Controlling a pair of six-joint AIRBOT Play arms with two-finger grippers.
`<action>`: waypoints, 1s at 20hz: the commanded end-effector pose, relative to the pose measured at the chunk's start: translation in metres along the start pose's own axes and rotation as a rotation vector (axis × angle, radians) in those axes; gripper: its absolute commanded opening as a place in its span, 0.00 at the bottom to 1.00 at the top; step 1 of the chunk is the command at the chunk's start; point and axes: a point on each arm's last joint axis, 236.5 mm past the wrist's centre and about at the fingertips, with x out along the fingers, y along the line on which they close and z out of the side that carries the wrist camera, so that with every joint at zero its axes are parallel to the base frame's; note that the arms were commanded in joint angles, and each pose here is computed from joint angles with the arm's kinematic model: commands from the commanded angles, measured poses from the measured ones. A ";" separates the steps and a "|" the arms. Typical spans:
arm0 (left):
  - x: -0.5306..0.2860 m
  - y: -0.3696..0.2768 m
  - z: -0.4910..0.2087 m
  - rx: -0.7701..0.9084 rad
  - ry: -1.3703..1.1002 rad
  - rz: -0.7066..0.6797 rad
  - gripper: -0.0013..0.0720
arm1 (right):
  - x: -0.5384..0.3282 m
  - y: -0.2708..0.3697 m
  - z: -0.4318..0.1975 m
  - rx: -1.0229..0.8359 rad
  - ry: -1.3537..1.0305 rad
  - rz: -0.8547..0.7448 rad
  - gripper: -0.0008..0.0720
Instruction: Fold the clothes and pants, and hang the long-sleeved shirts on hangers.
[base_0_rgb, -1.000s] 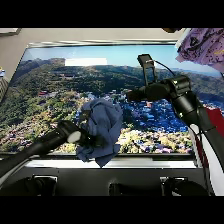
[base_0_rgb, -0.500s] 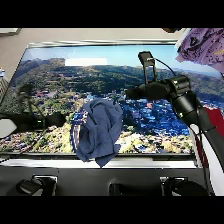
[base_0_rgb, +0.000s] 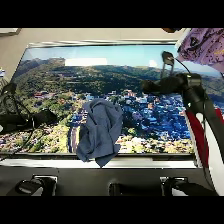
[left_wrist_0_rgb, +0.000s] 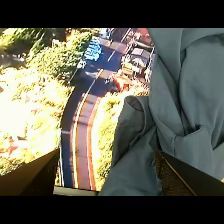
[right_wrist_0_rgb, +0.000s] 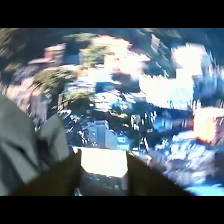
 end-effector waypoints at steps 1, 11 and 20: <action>0.003 0.001 0.005 -0.028 -0.011 0.003 0.93 | 0.050 0.004 -0.027 0.379 0.259 0.309 0.54; 0.039 0.008 -0.004 -0.030 0.097 0.067 0.94 | 0.144 0.041 -0.103 0.305 0.427 0.383 0.54; 0.045 0.009 -0.007 -0.033 0.117 0.075 0.93 | 0.162 0.058 -0.127 0.282 0.456 0.368 0.11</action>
